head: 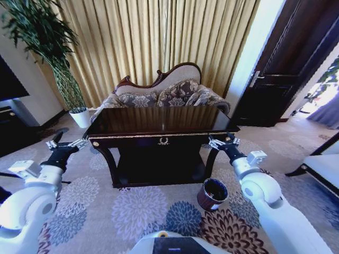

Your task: Move to the front of the table and place the trash on the table into the trash bin.

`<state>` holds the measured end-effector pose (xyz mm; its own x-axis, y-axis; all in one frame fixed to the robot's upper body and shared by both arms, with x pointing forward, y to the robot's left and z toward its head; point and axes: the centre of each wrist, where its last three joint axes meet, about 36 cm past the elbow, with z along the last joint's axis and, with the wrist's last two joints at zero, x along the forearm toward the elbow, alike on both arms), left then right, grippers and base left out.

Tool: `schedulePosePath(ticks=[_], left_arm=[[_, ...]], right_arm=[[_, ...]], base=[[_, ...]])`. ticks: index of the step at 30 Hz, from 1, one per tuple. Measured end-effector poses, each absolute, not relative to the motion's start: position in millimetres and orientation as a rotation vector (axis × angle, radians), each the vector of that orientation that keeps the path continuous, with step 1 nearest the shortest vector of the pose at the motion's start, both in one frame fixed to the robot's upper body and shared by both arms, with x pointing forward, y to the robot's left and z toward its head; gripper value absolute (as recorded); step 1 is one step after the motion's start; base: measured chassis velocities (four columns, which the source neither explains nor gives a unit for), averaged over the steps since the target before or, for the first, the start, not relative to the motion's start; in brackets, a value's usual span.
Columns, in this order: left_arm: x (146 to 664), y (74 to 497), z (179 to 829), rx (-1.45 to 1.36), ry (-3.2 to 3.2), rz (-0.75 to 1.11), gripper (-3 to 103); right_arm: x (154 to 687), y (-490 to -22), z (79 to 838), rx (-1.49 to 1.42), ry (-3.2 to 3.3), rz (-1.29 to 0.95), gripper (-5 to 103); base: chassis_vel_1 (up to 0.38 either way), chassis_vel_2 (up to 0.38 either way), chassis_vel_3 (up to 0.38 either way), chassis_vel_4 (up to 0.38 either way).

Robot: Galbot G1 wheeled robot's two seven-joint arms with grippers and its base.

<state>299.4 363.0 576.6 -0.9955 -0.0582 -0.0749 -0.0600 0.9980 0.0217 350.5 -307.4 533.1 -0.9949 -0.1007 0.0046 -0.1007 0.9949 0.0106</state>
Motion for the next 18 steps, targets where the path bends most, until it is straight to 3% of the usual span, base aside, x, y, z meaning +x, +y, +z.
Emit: schedulePosePath(ticks=[18], left_arm=[[301.7,364.5,573.5,-0.087,3.055,0.040,100]], right_arm=[[346.9,-306.0,532.8,0.167,-3.149,-0.012,100]], base=[[0.000,0.000,0.000,0.000]])
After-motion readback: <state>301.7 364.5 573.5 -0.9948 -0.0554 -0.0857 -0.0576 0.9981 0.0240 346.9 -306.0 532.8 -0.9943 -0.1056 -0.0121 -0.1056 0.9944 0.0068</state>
